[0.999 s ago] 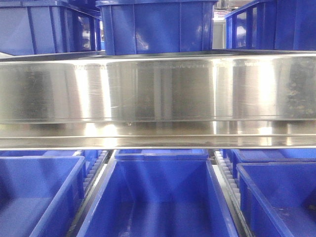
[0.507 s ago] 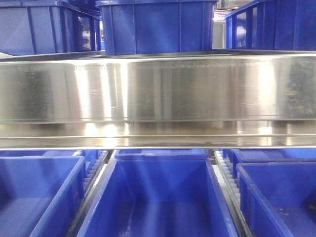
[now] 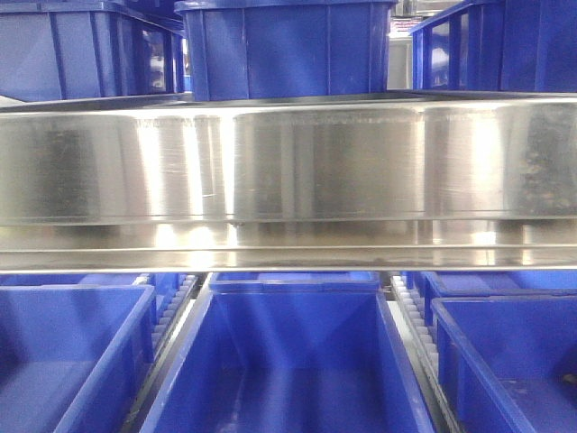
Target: Move two blue bins to right shelf middle
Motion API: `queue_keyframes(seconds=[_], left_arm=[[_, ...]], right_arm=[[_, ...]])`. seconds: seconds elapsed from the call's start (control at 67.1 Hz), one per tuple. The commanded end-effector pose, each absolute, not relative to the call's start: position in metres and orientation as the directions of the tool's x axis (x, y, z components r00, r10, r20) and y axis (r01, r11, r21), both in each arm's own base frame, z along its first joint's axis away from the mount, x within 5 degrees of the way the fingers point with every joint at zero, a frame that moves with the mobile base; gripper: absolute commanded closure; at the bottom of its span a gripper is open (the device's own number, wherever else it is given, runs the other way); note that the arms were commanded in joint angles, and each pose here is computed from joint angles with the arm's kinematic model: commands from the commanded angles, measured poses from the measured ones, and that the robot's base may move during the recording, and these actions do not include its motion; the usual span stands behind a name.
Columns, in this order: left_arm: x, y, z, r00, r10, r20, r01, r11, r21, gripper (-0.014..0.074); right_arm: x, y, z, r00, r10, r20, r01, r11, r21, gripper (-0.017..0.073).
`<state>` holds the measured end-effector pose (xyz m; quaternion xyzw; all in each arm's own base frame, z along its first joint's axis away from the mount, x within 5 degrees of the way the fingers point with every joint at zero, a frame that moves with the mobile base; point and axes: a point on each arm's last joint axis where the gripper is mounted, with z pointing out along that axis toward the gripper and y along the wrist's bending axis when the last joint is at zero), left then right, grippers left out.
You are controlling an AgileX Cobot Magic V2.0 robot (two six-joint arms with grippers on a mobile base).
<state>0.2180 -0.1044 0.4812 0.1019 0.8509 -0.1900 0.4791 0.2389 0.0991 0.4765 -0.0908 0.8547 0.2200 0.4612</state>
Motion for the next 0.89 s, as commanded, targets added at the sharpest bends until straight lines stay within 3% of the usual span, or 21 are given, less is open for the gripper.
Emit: queue_keyframes(seconds=[0.0, 0.879], left_arm=[[0.2129, -0.0997, 0.4962, -0.438, -0.040, -0.898, 0.370, 0.903, -0.220, 0.0704], [0.2130, -0.0997, 0.4966, -0.434, -0.042, -0.900, 0.370, 0.902, -0.221, 0.0704]], right_arm=[[0.2381, 0.0920, 0.4915, -0.456, 0.065, -0.888, -0.355, 0.901, 0.249, 0.0718], [0.2409, 0.0928, 0.4904, -0.455, 0.067, -0.888, -0.354, 0.901, 0.249, 0.0718]])
